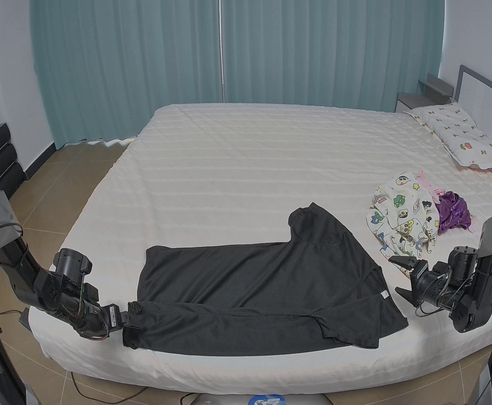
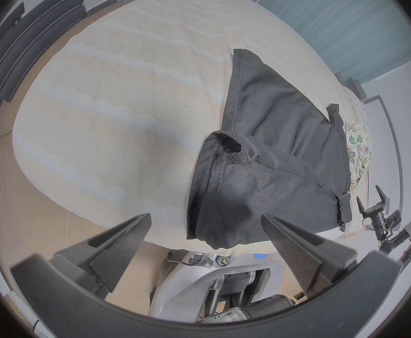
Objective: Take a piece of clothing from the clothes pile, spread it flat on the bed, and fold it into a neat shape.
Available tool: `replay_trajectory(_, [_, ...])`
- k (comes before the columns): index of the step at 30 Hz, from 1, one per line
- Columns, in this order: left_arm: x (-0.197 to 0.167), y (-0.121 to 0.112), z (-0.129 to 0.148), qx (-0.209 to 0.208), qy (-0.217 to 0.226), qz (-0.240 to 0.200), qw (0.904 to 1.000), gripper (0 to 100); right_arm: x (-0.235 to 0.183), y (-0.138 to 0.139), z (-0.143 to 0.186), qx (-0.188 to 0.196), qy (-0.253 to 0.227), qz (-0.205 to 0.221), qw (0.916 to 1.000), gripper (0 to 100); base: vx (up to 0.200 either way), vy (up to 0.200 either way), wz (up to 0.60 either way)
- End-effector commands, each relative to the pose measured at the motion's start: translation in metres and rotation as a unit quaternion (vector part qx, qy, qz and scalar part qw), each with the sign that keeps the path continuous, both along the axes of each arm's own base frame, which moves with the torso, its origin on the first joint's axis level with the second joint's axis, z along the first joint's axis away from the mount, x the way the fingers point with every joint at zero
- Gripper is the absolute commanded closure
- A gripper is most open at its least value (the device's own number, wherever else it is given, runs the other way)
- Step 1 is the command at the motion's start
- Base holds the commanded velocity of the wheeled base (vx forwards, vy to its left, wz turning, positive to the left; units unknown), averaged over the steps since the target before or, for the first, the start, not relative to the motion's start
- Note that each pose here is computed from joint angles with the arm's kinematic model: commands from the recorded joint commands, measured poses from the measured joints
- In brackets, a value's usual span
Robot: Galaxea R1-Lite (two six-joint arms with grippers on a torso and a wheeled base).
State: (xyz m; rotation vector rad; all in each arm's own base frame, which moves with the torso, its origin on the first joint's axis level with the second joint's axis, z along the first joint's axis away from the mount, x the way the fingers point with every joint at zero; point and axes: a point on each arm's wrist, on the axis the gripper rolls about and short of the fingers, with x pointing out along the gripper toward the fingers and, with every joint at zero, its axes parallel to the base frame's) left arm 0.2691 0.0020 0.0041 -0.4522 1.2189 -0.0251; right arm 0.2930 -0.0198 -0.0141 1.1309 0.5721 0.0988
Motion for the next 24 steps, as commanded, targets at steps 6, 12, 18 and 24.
replay_trajectory(6, [0.000, 0.002, -0.001, -0.001, 0.001, 0.003, 1.0000, 0, 0.001, 0.000, 0.002, -0.001, -0.008, 0.000, 1.0000, 0, 0.000, 0.167, 0.00])
replay_trajectory(12, [0.003, 0.002, 0.000, -0.008, -0.004, 0.004, 0.9999, 0, 0.001, 0.000, 0.003, -0.001, -0.011, 0.000, 0.9999, 0, 0.000, 0.000, 0.00])
replay_trajectory(18, [0.019, -0.004, 0.015, -0.028, -0.029, 0.046, 0.9981, 0, 0.007, 0.001, 0.011, -0.012, -0.034, -0.010, 0.9993, 0, 0.000, 0.000, 0.00])
replay_trajectory(24, [0.064, -0.018, 0.045, -0.073, -0.090, 0.122, 0.9858, 0, 0.017, 0.005, 0.018, -0.048, -0.062, -0.033, 0.9964, 0, 0.000, 0.000, 0.00])
